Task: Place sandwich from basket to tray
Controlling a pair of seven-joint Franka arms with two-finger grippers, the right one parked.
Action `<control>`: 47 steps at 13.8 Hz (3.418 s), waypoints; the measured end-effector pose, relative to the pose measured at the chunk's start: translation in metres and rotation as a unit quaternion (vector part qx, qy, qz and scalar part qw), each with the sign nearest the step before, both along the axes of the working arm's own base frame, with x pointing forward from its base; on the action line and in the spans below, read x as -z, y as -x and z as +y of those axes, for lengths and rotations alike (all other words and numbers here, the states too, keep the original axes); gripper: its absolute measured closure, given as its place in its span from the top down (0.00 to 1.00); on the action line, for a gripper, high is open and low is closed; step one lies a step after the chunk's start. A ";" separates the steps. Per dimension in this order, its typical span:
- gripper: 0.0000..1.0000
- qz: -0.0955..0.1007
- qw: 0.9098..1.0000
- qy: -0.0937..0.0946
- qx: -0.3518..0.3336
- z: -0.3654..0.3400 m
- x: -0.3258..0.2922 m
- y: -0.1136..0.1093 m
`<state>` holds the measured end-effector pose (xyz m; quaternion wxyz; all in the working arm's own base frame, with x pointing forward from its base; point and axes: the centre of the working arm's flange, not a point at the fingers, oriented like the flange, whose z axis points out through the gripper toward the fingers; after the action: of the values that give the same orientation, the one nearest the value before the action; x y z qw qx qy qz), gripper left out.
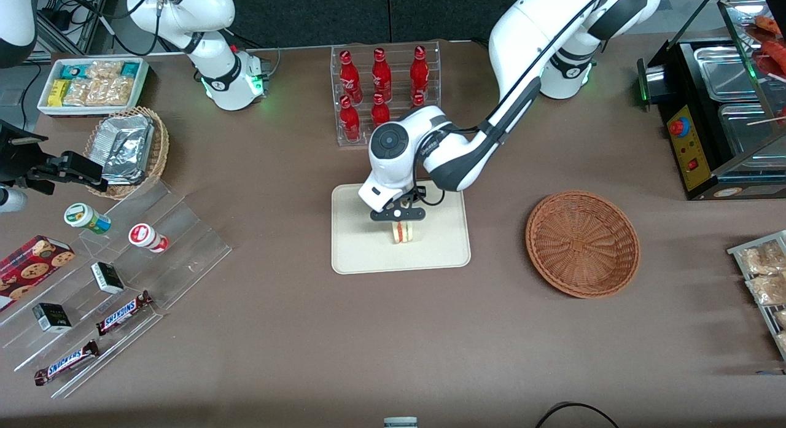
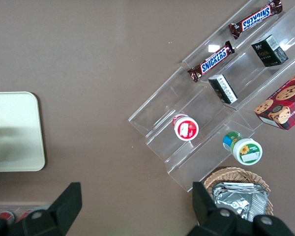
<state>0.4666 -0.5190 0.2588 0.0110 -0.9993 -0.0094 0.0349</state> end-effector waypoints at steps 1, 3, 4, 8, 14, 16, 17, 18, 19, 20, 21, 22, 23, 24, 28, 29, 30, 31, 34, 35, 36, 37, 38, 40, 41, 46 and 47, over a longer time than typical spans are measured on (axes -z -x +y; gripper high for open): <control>0.15 0.000 1.000 0.001 -0.001 0.000 0.003 -0.001; 0.15 0.001 1.000 0.003 -0.001 -0.001 0.007 -0.001; 0.22 0.001 1.000 0.003 -0.001 -0.001 0.009 -0.001; 0.63 0.001 1.000 0.005 -0.002 -0.001 0.011 -0.002; 1.00 -0.023 0.999 -0.011 -0.040 0.023 -0.075 -0.034; 1.00 -0.026 0.997 -0.018 -0.077 0.054 -0.125 -0.054; 1.00 -0.027 0.995 -0.019 -0.095 0.073 -0.148 -0.064; 1.00 -0.027 0.993 -0.024 -0.114 0.095 -0.169 -0.073; 1.00 -0.027 0.990 -0.032 -0.132 0.119 -0.189 -0.081; 1.00 -0.026 0.988 -0.041 -0.146 0.141 -0.206 -0.086; 1.00 -0.024 0.987 -0.049 -0.153 0.163 -0.221 -0.090; 1.00 -0.018 0.987 -0.055 -0.152 0.183 -0.233 -0.094; 1.00 -0.010 0.988 -0.055 -0.146 0.203 -0.243 -0.098; 1.00 -0.001 0.989 -0.050 -0.138 0.225 -0.253 -0.102; 1.00 0.025 0.993 -0.052 -0.104 0.305 -0.284 -0.112; 1.00 0.031 0.994 -0.053 -0.095 0.320 -0.289 -0.112; 1.00 0.038 0.994 -0.049 -0.086 0.334 -0.293 -0.113; 1.00 0.046 0.995 -0.043 -0.075 0.348 -0.297 -0.113; 1.00 0.063 0.997 -0.026 -0.042 0.397 -0.311 -0.112; 1.00 0.066 0.997 -0.018 -0.032 0.416 -0.318 -0.111; 1.00 0.069 0.997 -0.012 -0.020 0.435 -0.325 -0.107; 1.00 0.069 0.998 -0.009 -0.009 0.455 -0.332 -0.103; 1.00 0.067 0.998 -0.008 0.000 0.473 -0.338 -0.098; 1.00 0.064 0.998 -0.004 0.024 0.495 -0.346 -0.090; 1.00 0.064 0.997 -0.002 0.032 0.500 -0.348 -0.085; 1.00 0.062 0.997 -0.001 0.036 0.505 -0.352 -0.066; 1.00 0.059 0.998 -0.001 0.036 0.506 -0.353 -0.067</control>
<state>0.5332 -0.0131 0.6118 0.0142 -0.9951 0.0268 0.0937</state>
